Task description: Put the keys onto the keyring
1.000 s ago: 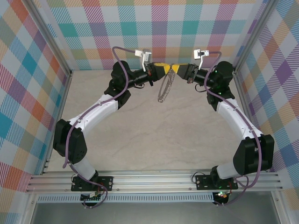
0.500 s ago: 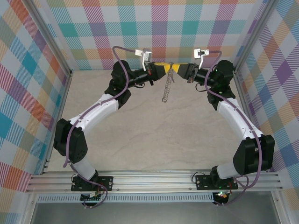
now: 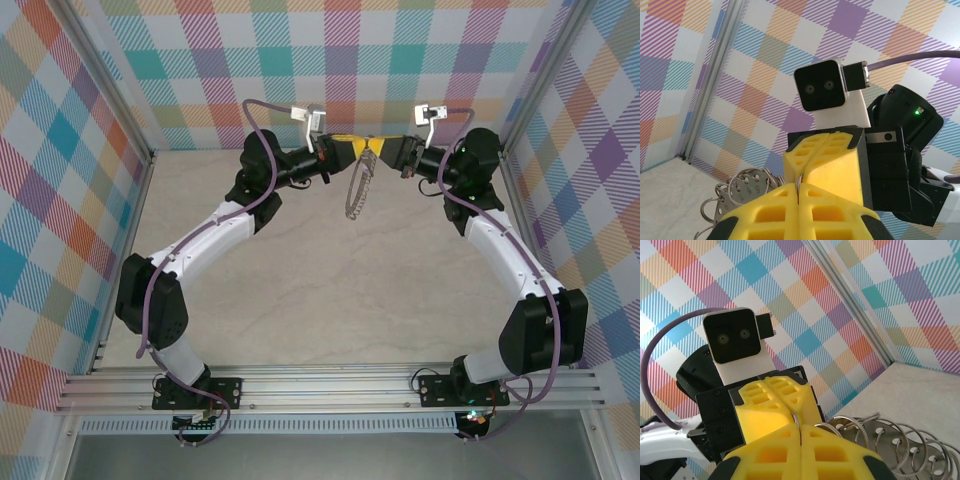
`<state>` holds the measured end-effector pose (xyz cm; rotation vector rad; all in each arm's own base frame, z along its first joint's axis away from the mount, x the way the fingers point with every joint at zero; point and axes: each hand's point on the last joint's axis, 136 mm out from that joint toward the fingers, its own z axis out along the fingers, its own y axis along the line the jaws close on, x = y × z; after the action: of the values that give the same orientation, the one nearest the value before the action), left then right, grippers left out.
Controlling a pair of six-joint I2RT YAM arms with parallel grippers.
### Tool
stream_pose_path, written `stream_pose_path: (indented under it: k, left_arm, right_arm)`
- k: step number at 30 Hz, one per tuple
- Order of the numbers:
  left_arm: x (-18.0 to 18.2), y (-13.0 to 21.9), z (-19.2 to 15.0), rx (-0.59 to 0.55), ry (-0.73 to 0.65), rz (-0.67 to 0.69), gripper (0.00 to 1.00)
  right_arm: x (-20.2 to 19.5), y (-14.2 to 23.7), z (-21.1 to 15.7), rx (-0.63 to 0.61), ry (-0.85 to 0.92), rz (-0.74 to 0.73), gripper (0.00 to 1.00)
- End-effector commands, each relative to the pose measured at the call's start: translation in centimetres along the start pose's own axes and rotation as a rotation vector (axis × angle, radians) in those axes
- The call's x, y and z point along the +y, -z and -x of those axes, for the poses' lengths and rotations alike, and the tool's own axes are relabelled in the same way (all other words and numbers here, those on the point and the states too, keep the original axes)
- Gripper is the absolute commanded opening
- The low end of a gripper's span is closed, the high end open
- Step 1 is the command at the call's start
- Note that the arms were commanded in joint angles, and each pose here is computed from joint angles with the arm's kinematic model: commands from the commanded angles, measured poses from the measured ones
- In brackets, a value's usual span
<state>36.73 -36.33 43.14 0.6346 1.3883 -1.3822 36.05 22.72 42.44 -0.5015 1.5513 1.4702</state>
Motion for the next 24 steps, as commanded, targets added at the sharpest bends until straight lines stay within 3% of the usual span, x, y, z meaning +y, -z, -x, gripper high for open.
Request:
stream_pose_path:
  k: [1,4,9,12,24]
  left_arm:
    - [-1.5,-0.5,1.4,-0.032,-0.047,-0.052,0.0]
    - [-1.3,-0.5,1.3,-0.018,-0.05,-0.03,0.0]
    - [-0.8,0.1,1.2,0.034,-0.09,0.023,0.24]
    - [-1.0,0.8,1.0,0.086,-0.11,0.024,0.31]
    - [0.6,3.6,0.2,0.259,-0.19,0.044,0.36]
  right_arm:
    - [1.4,-0.3,0.9,0.003,0.053,0.037,0.0]
    - [1.2,-0.2,0.5,0.026,0.071,0.016,0.0]
    - [0.8,0.1,-0.6,0.122,0.126,-0.025,0.0]
    - [0.7,0.3,-1.7,0.208,0.17,-0.035,0.0]
    - [1.0,1.7,-3.4,0.396,0.31,-0.094,0.0]
